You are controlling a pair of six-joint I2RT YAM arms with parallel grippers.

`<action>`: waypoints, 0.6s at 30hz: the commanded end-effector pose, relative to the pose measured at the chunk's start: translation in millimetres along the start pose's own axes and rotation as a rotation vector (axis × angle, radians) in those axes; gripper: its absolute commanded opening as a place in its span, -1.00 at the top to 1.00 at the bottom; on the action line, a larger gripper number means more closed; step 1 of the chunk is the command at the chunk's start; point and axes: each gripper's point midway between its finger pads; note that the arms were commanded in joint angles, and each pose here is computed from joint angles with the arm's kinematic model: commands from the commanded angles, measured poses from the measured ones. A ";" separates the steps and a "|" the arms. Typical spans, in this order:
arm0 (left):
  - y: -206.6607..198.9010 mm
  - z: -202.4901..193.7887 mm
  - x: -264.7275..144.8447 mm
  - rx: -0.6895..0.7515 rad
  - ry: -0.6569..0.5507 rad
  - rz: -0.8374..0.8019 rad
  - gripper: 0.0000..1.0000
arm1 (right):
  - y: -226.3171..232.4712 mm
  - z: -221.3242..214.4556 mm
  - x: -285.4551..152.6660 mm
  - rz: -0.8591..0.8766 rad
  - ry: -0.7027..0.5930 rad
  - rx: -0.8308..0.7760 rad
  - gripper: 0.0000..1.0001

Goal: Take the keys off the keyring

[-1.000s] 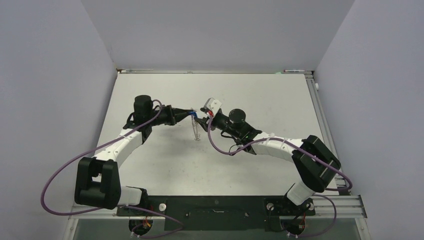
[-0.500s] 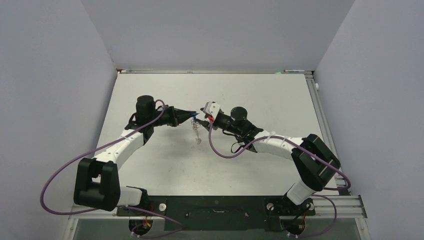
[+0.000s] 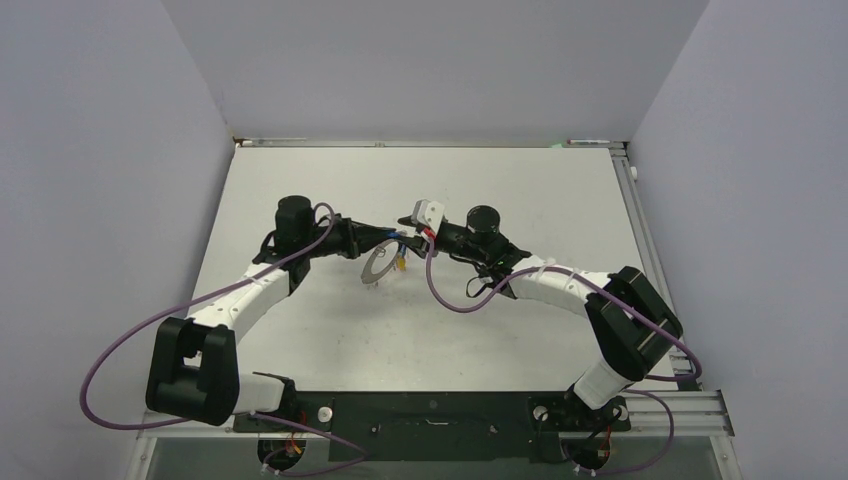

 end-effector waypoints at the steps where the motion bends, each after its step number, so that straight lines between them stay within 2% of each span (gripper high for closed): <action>1: -10.8 -26.2 -6.5 0.098 0.062 -0.042 1.00 | -9.1 31.1 4.8 0.019 -0.079 -0.021 0.29; 8: -10.3 -30.7 -5.7 0.106 0.073 -0.039 1.00 | -3.6 32.0 10.6 0.049 -0.081 -0.013 0.33; 11: -10.0 -31.1 -6.3 0.105 0.074 -0.038 1.00 | -2.2 30.2 12.4 0.060 -0.073 -0.015 0.44; 18: -12.9 -33.6 -7.1 0.109 0.080 -0.042 1.00 | 2.6 26.6 12.2 0.092 -0.065 -0.043 0.54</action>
Point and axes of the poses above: each gripper's point midway between its finger pads, its own x axis out along the fingers, its own y axis along the line the jaws close on, z = x × y, and after that the axes turned 5 degrees about -x, right-handed
